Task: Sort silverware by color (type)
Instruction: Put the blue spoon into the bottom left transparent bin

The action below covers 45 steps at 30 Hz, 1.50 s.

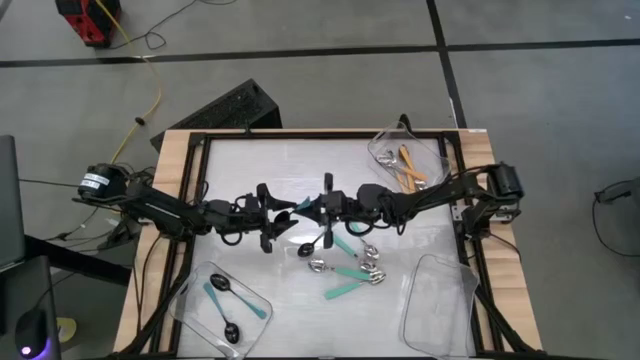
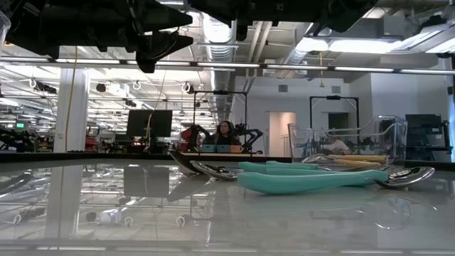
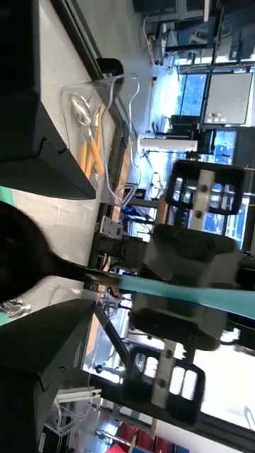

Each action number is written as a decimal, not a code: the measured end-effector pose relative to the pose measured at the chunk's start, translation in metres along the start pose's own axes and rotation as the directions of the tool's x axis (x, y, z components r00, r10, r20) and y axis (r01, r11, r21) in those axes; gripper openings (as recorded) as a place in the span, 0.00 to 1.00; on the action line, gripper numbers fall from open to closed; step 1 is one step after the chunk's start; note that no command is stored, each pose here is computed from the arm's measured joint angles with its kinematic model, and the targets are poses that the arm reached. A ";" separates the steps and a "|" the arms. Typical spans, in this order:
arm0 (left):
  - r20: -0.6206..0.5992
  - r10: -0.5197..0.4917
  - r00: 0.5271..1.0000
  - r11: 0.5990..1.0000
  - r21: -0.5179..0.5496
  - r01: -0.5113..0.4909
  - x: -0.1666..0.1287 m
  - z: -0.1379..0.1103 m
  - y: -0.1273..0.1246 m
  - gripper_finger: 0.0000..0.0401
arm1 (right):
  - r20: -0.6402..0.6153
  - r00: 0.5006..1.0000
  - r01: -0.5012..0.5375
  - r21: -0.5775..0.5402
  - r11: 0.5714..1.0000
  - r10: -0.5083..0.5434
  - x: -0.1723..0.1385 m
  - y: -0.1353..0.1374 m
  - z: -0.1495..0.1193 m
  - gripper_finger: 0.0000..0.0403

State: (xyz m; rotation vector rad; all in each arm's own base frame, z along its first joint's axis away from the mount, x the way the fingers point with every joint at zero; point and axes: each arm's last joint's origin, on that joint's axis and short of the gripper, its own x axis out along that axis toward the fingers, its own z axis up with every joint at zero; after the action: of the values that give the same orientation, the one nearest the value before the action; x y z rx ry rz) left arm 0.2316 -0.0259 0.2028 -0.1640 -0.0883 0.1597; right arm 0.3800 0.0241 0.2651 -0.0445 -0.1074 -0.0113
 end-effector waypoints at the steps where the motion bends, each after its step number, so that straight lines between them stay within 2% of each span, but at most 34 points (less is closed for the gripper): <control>1: -0.005 0.005 1.000 1.000 0.002 -0.005 0.000 -0.001 0.000 0.57 | 0.008 1.000 0.001 0.001 1.000 -0.001 -0.001 0.000 0.002 0.09; 7: -0.031 0.008 0.999 1.000 0.003 -0.008 0.000 -0.003 0.000 0.57 | 0.012 1.000 -0.003 0.000 1.000 0.003 -0.004 0.003 0.009 0.09; 14: -0.021 0.007 1.000 1.000 -0.008 -0.008 -0.001 -0.001 0.000 0.57 | -0.066 0.997 0.027 -0.031 0.999 -0.029 -0.016 0.004 0.023 0.09; 23: 0.004 -0.021 1.000 1.000 -0.015 0.021 -0.005 0.008 0.000 0.57 | -0.156 0.988 -0.010 -0.045 0.999 0.003 -0.038 0.019 0.045 0.09; 27: -0.013 -0.021 1.000 1.000 -0.018 0.021 -0.007 0.009 0.000 0.57 | -0.217 0.976 0.011 -0.061 0.998 -0.024 -0.045 0.027 0.046 0.09; 33: 0.033 -0.049 0.998 0.998 -0.040 0.050 -0.011 0.019 -0.001 0.57 | -0.244 0.970 -0.029 -0.011 1.000 0.025 -0.044 0.045 0.037 0.09; 38: 0.075 -0.053 0.996 0.998 -0.036 0.056 -0.020 0.033 0.000 0.57 | -0.201 0.977 -0.069 0.032 0.997 0.074 -0.040 0.065 0.031 0.09; 41: 0.074 -0.053 0.996 0.998 -0.031 0.055 -0.027 0.040 0.002 0.56 | -0.109 0.989 -0.092 0.051 0.994 0.097 -0.030 0.077 0.028 0.09; 45: 0.096 -0.057 0.994 0.997 -0.040 0.061 -0.039 0.052 0.003 0.56 | -0.077 0.988 -0.126 0.054 0.990 0.130 -0.017 0.092 0.013 0.09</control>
State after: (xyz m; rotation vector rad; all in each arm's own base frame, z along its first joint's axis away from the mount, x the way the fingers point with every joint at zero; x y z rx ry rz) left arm 0.1875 -0.0210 0.2505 -0.1963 -0.1909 0.1063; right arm 0.3635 0.1171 0.2719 -0.0018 -0.0239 0.1184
